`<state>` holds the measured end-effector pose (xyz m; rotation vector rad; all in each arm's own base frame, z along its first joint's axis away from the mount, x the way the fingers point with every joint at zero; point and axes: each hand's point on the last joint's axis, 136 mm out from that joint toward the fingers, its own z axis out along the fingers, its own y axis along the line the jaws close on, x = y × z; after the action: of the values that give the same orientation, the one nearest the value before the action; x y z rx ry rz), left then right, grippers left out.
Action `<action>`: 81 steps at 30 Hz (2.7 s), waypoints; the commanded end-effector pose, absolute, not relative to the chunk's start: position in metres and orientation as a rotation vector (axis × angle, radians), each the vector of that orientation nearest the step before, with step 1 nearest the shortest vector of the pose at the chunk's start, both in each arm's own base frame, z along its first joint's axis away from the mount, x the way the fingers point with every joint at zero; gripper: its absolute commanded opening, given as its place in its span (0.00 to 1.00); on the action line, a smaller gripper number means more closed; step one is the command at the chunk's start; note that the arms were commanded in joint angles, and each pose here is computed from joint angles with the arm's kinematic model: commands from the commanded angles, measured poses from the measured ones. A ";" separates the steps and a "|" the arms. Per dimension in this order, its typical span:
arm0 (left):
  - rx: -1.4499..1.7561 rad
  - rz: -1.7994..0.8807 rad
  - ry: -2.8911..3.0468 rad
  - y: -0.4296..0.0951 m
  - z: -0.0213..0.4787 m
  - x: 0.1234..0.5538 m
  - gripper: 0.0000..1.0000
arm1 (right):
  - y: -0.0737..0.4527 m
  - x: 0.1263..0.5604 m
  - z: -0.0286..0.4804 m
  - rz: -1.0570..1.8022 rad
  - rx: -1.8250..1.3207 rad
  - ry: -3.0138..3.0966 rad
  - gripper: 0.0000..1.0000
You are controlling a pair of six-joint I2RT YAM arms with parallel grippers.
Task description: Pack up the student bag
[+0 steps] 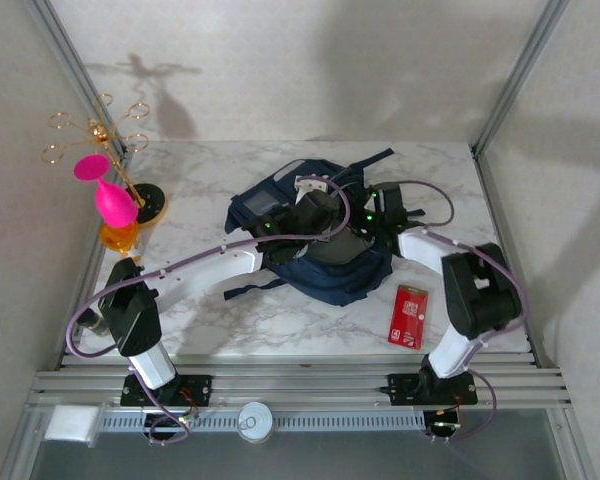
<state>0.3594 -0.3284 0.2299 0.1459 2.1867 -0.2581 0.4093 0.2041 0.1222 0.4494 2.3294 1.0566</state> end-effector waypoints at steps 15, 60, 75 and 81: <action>-0.087 -0.755 2.175 -0.275 0.205 0.335 0.72 | 0.075 0.314 0.116 0.839 0.650 2.348 0.74; -0.475 -0.700 2.271 -0.173 0.144 0.374 0.95 | 0.163 0.335 0.161 0.537 0.287 2.468 0.69; -0.535 -0.878 2.386 -0.212 0.056 0.391 0.63 | 0.221 0.363 0.135 0.762 0.106 2.456 0.74; -0.545 -1.102 2.354 -0.270 0.058 0.343 0.58 | 0.225 0.385 0.178 1.011 0.055 2.382 0.73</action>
<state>0.3733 -0.2271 0.0512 -0.5500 2.3382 -0.8840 0.3785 0.1992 0.1417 0.2047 2.4646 0.8276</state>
